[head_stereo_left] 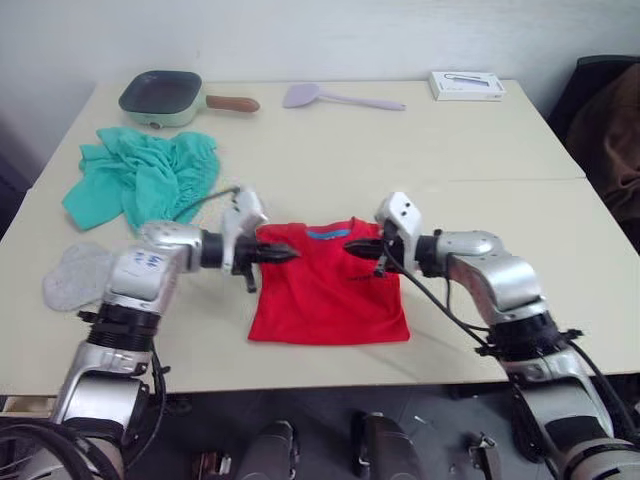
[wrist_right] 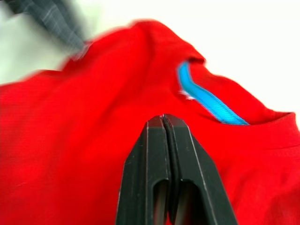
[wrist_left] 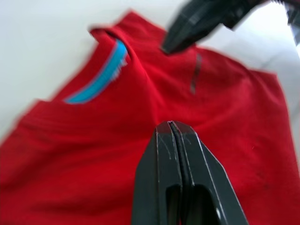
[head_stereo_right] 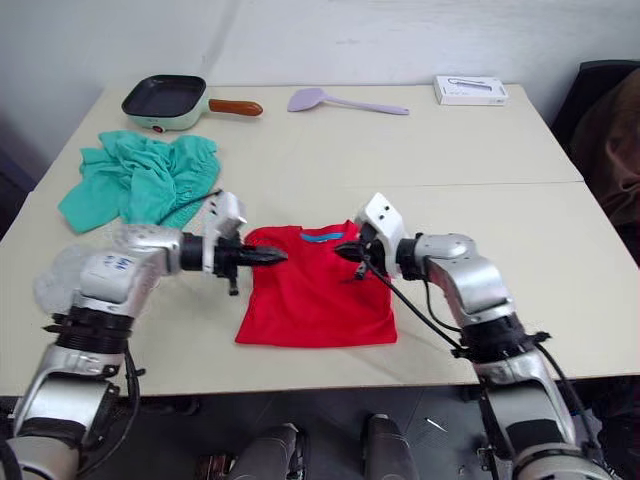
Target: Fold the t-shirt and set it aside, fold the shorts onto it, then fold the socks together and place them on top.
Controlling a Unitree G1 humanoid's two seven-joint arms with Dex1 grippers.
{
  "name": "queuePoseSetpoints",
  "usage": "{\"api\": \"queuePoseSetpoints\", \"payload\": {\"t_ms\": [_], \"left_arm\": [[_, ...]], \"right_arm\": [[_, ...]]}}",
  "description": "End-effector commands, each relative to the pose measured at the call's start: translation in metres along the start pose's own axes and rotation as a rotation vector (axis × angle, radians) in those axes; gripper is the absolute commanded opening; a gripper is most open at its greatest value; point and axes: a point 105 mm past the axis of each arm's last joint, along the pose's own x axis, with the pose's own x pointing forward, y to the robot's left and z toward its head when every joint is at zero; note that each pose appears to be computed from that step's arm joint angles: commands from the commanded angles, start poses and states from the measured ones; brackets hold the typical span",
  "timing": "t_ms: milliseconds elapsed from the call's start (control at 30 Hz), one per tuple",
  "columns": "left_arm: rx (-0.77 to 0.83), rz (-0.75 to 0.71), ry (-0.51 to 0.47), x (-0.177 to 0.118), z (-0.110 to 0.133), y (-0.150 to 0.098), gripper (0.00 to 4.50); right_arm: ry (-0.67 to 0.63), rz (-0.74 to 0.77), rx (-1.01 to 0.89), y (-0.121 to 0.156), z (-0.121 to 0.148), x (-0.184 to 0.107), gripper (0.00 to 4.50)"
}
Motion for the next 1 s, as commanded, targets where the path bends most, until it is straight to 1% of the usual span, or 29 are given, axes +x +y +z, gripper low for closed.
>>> {"api": "queuePoseSetpoints", "payload": {"t_ms": [33,100,200,267,333,400,433,500,533,567,600,667,700,733,767,800,867,967,1000], "left_arm": [[0.012,0.047,0.053,0.005,-0.014,0.003,0.01],[0.013,0.065,0.078,0.005,-0.023,0.004,0.01],[0.022,0.101,0.137,-0.003,-0.046,0.004,0.01],[-0.015,0.116,0.116,-0.013,-0.049,0.002,0.01],[-0.036,0.133,0.047,-0.026,-0.036,-0.001,0.01],[-0.049,0.150,-0.040,-0.039,-0.017,-0.004,0.01],[-0.055,0.149,-0.085,-0.047,-0.006,-0.006,0.01],[-0.053,0.128,-0.166,-0.061,0.015,-0.014,0.38],[-0.039,0.093,-0.208,-0.068,0.025,-0.021,0.57],[-0.021,0.046,-0.241,-0.075,0.032,-0.031,0.87],[0.007,0.005,-0.253,-0.082,0.037,-0.041,1.17],[0.051,-0.027,-0.244,-0.092,0.039,-0.052,1.74],[0.061,-0.026,-0.238,-0.094,0.039,-0.054,2.05],[0.078,0.009,-0.228,-0.098,0.039,-0.053,2.32],[0.082,0.027,-0.229,-0.101,0.040,-0.053,2.70],[0.086,0.035,-0.238,-0.106,0.042,-0.054,2.97],[0.117,0.046,-0.243,-0.112,0.046,-0.057,3.59],[0.178,0.056,-0.263,-0.116,0.054,-0.061,4.49],[0.166,0.048,-0.283,-0.117,0.057,-0.062,4.50]], "right_arm": [[0.038,-0.148,-0.054,-0.029,-0.005,0.010,0.03],[0.070,-0.222,-0.074,-0.044,-0.010,0.012,0.03],[0.097,-0.356,-0.110,-0.072,-0.013,0.004,0.03],[0.093,-0.384,-0.104,-0.083,-0.010,-0.004,0.03],[0.027,-0.315,-0.064,-0.082,0.004,-0.012,0.03],[-0.029,-0.177,-0.029,-0.070,0.020,-0.024,0.03],[-0.034,-0.106,-0.020,-0.062,0.024,-0.033,0.03],[-0.017,0.013,0.059,-0.048,0.025,-0.054,0.00],[0.000,0.056,0.109,-0.041,0.023,-0.065,0.00],[0.020,0.084,0.164,-0.037,0.019,-0.074,0.18],[0.046,0.108,0.214,-0.033,0.014,-0.083,0.39],[0.084,0.139,0.271,-0.026,0.005,-0.096,0.90],[0.093,0.145,0.282,-0.024,0.003,-0.100,1.23],[0.115,0.133,0.314,-0.025,-0.005,-0.103,1.56],[0.132,0.124,0.349,-0.026,-0.011,-0.106,2.01],[0.153,0.120,0.391,-0.026,-0.018,-0.109,2.26],[0.191,0.144,0.447,-0.020,-0.028,-0.111,2.99],[0.232,0.183,0.454,-0.009,-0.039,-0.107,4.06],[0.236,0.176,0.457,-0.008,-0.043,-0.104,4.38]]}}
